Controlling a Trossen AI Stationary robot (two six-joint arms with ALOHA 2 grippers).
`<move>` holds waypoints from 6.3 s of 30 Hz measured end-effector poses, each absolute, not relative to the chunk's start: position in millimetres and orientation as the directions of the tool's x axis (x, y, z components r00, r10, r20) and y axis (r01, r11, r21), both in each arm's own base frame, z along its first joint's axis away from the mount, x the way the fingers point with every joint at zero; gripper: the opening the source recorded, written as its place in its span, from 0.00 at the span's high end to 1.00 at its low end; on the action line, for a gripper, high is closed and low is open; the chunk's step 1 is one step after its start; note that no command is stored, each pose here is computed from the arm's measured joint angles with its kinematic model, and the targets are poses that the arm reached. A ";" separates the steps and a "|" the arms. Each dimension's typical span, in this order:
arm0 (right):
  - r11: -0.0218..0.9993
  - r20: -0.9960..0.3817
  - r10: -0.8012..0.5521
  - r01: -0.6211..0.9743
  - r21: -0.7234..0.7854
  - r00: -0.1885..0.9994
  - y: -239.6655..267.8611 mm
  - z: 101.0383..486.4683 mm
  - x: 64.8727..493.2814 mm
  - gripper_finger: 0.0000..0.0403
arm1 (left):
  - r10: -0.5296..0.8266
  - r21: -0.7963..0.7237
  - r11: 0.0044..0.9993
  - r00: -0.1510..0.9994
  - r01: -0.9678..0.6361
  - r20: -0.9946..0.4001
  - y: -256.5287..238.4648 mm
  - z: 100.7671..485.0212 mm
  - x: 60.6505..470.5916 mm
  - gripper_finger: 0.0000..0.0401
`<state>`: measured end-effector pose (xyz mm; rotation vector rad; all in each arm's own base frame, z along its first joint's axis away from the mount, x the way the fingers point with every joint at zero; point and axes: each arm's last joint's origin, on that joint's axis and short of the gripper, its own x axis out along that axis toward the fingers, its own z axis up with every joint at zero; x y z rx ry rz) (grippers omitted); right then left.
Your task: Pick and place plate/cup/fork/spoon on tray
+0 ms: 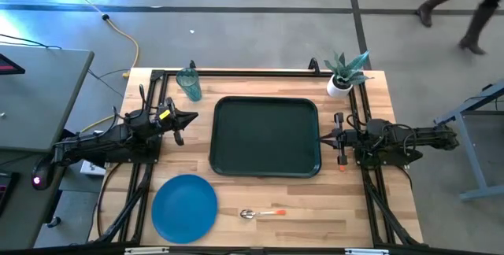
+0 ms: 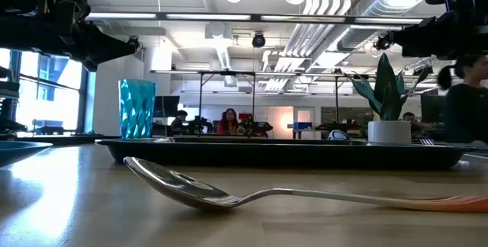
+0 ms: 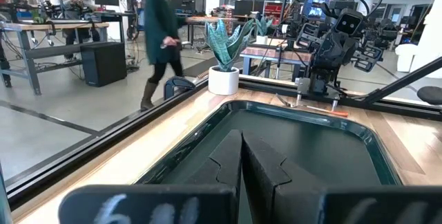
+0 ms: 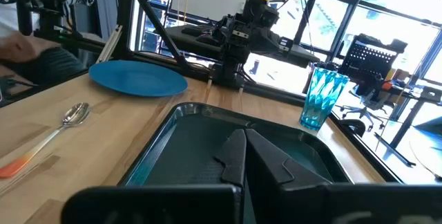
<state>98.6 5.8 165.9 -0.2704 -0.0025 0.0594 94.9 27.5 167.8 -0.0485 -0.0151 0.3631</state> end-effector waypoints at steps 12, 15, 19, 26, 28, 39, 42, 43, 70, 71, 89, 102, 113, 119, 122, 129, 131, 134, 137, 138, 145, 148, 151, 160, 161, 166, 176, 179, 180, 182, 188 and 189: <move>0.962 -0.006 0.059 -0.059 -0.267 0.998 5.9 165.8 98.6 1.00 | 0.355 -0.050 0.934 0.935 -0.355 0.006 27.5 167.8 94.9 0.99; 0.962 -0.005 0.059 -0.058 -0.267 0.998 5.8 165.9 98.6 1.00 | 0.355 -0.050 0.934 0.935 -0.355 0.005 27.5 167.8 95.0 0.99; 0.962 -0.006 0.059 -0.058 -0.267 0.998 5.8 165.9 98.6 1.00 | 0.356 -0.050 0.934 0.935 -0.355 0.007 27.5 167.9 95.0 0.99; 0.962 -0.006 0.059 -0.058 -0.267 0.998 5.8 165.8 98.6 1.00 | 0.356 -0.050 0.934 0.935 -0.355 0.006 27.5 167.9 95.0 0.99; 0.962 -0.005 0.059 -0.058 -0.267 0.998 5.8 165.9 98.6 1.00 | 0.355 -0.051 0.934 0.935 -0.354 0.010 27.5 168.2 95.0 0.99; 0.963 0.000 0.047 -0.046 -0.267 0.999 5.5 166.4 98.6 1.00 | 0.352 -0.118 0.934 0.924 -0.337 0.152 27.1 182.1 93.9 0.99; 0.966 0.016 0.046 -0.041 -0.254 0.999 5.4 167.9 98.6 1.00 | 0.339 -0.119 0.939 0.925 -0.322 0.174 26.7 184.2 93.7 0.99; 0.971 0.024 0.048 -0.041 -0.237 0.999 5.5 168.7 98.6 1.00 | 0.330 -0.119 0.943 0.924 -0.312 0.192 26.4 186.0 93.4 0.99; 0.915 0.163 -0.401 0.386 0.114 0.902 -9.8 183.6 96.0 0.84 | 0.605 -0.244 0.782 0.793 -0.574 0.074 42.3 175.9 120.6 0.99; 0.912 0.153 -0.406 0.389 0.133 0.901 -10.5 182.6 96.4 0.81 | 0.605 -0.238 0.781 0.794 -0.577 0.060 42.7 174.1 122.3 0.99; 0.919 -0.036 -0.334 0.334 0.208 0.942 -11.3 165.3 114.2 0.65 | 0.248 -0.365 0.849 0.898 -0.382 -0.363 41.9 189.4 174.3 0.77; 0.891 -0.004 -0.403 0.394 0.226 0.915 -21.1 168.0 121.5 0.65 | 0.206 -0.314 0.864 0.846 -0.393 -0.492 37.9 183.6 185.4 0.75; 0.849 -0.010 -0.503 0.496 0.180 0.864 -35.0 165.0 130.0 0.65 | 0.080 -0.311 0.902 0.823 -0.300 -0.562 33.7 176.8 181.8 0.75; 0.829 0.024 -0.523 0.502 0.249 0.852 -40.1 166.8 133.5 0.65 | -0.027 -0.339 0.919 0.825 -0.202 -0.564 30.4 176.0 181.4 0.75; 0.799 -0.022 -0.547 0.529 0.286 0.837 -41.9 160.9 135.8 0.65 | -0.047 -0.351 0.916 0.815 -0.196 -0.577 29.7 174.6 180.4 0.75; 0.776 -0.096 -0.559 0.560 0.291 0.824 -44.2 148.4 143.9 0.65 | -0.042 -0.392 0.889 0.811 -0.236 -0.583 29.8 174.0 179.9 0.75; 0.792 -0.080 -0.544 0.543 0.279 0.835 -44.3 148.5 146.6 0.65 | -0.071 -0.436 0.868 0.811 -0.236 -0.581 28.5 174.0 180.0 0.75; 0.836 -0.057 -0.491 0.489 0.248 0.869 -43.8 150.3 152.0 0.65 | -0.170 -0.527 0.821 0.789 -0.218 -0.590 22.1 172.3 178.8 0.75; 0.851 -0.052 -0.483 0.482 0.209 0.874 -45.1 154.1 159.5 0.65 | -0.243 -0.570 0.788 0.733 -0.234 -0.636 12.5 167.2 175.1 0.75; 0.849 -0.060 -0.491 0.492 0.190 0.869 -45.9 154.0 161.5 0.65 | -0.254 -0.570 0.785 0.713 -0.242 -0.654 9.2 165.5 173.7 0.75; 0.820 -0.104 -0.555 0.564 0.094 0.825 -52.0 154.6 177.8 0.65 | -0.305 -0.585 0.760 0.640 -0.282 -0.705 -8.3 160.7 169.1 0.75; 0.813 -0.117 -0.566 0.576 0.086 0.816 -54.3 155.4 186.2 0.65 | -0.322 -0.583 0.768 0.626 -0.267 -0.710 -13.7 160.3 168.4 0.75; 0.813 -0.134 -0.565 0.577 0.076 0.814 -56.1 154.5 193.8 0.65 | -0.334 -0.586 0.757 0.600 -0.290 -0.727 -17.3 158.6 166.1 0.72; 0.813 -0.152 -0.558 0.574 0.096 0.816 -59.6 154.3 210.3 0.65 | -0.318 -0.534 0.751 0.495 -0.390 -0.808 -16.8 150.7 155.5 0.60; 0.814 -0.152 -0.557 0.573 0.093 0.816 -59.8 154.7 211.4 0.65 | -0.317 -0.532 0.750 0.492 -0.393 -0.811 -16.5 150.4 155.2 0.59; 0.819 -0.135 -0.558 0.569 0.069 0.819 -60.3 158.1 213.5 0.65 | -0.329 -0.518 0.748 0.447 -0.415 -0.832 -16.7 148.0 150.8 0.55; 0.821 -0.132 -0.558 0.568 0.056 0.819 -60.8 158.5 213.4 0.65 | -0.389 -0.521 0.762 0.372 -0.384 -0.843 -22.6 145.5 144.8 0.54; 0.827 -0.128 -0.548 0.558 0.060 0.826 -60.0 158.9 213.8 0.65 | -0.389 -0.512 0.769 0.355 -0.382 -0.850 -24.4 143.3 145.3 0.54; 0.831 -0.128 -0.542 0.553 0.067 0.830 -59.8 159.0 213.9 0.65 | -0.391 -0.509 0.772 0.347 -0.381 -0.852 -25.2 142.3 145.6 0.54; 0.838 -0.125 -0.528 0.539 0.079 0.840 -59.4 159.4 214.2 0.65 | -0.393 -0.500 0.779 0.327 -0.378 -0.859 -27.2 138.1 145.5 0.54; 0.847 -0.120 -0.513 0.524 0.091 0.850 -59.0 160.0 214.5 0.65 | -0.446 -0.541 0.779 0.326 -0.318 -0.834 -35.6 127.3 150.2 0.54; 0.850 -0.120 -0.507 0.518 0.092 0.853 -58.8 160.0 214.7 0.65 | -0.463 -0.557 0.773 0.328 -0.304 -0.823 -37.0 127.8 151.2 0.54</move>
